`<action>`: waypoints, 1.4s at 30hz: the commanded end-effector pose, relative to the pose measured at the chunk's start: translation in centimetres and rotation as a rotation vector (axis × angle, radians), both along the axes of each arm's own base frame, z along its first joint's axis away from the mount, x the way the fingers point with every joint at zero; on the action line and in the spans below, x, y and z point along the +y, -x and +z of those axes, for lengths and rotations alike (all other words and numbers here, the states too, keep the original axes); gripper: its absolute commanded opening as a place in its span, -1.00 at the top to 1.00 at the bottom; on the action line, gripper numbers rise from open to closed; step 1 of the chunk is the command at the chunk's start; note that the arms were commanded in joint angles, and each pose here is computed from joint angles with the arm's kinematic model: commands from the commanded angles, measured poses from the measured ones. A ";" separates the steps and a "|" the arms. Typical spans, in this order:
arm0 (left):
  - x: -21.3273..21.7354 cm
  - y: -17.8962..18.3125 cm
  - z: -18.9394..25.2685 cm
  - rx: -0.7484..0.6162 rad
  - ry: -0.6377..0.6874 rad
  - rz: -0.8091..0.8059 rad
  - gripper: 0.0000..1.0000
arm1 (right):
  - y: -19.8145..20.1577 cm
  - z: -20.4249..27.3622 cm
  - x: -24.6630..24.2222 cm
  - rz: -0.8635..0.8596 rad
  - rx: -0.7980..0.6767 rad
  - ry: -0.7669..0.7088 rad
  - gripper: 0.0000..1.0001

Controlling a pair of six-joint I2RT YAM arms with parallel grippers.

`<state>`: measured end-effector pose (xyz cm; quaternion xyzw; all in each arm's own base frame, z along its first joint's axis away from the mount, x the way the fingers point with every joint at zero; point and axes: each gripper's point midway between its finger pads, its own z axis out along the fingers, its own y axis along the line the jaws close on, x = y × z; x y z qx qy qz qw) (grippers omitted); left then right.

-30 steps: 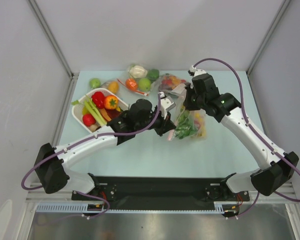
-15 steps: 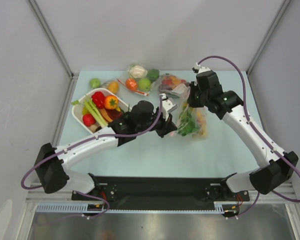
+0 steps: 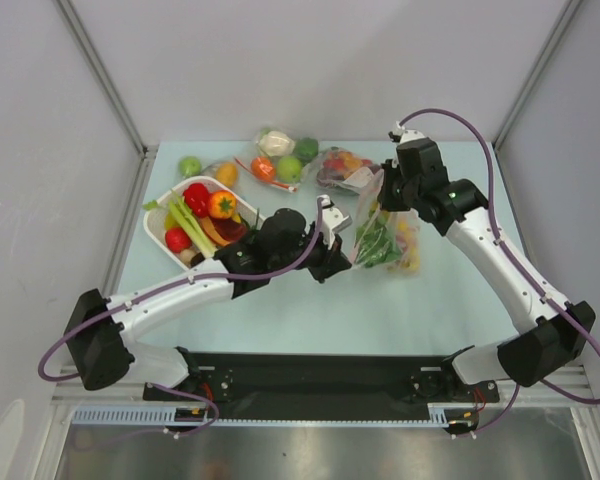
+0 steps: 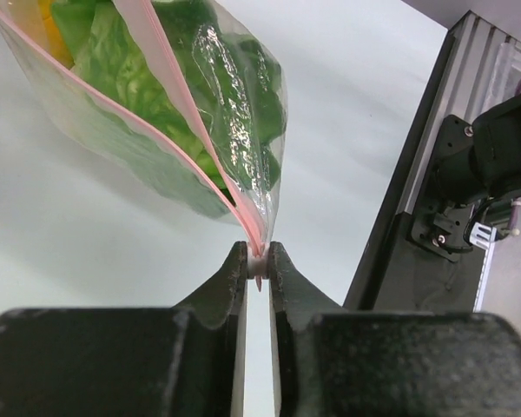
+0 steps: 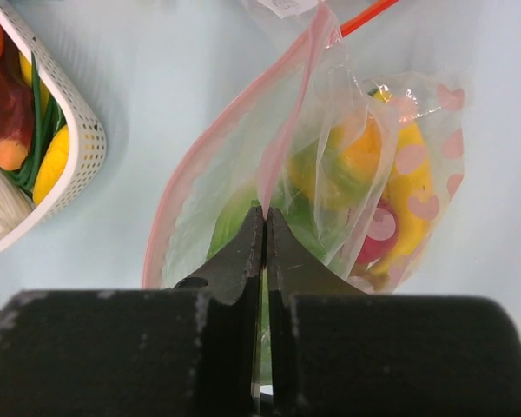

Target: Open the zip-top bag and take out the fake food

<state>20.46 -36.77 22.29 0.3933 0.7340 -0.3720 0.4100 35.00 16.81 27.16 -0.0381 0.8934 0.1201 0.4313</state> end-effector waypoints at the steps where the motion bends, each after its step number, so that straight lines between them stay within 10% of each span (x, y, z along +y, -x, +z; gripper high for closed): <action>1: -0.2 2.0 1.3 0.025 0.027 -0.054 0.68 | -2.0 4.1 -0.8 -0.038 -0.159 -0.024 1.00; 5: -0.7 0.8 3.2 -0.006 0.036 -0.022 -0.13 | -1.0 4.0 -0.4 -0.009 -0.167 -0.051 1.00; 8: -0.7 -0.5 4.8 -0.025 0.063 0.020 -0.34 | -0.1 3.8 -0.3 0.009 -0.166 -0.065 1.00; 16: 2.1 -7.7 9.4 0.003 0.251 0.255 -0.47 | 2.1 3.5 0.1 0.046 -0.170 -0.087 1.00; 31: -0.4 -11.4 3.9 0.126 0.175 0.296 -0.47 | 4.0 3.5 1.4 0.099 -0.160 -0.135 1.00; 33: -0.5 -11.4 2.9 0.141 0.157 0.297 -0.42 | 4.3 3.5 1.6 0.105 -0.153 -0.139 1.00; 42: 0.6 -12.3 -1.0 0.207 0.068 0.402 0.95 | 7.0 2.1 2.6 0.139 -0.022 -0.134 1.00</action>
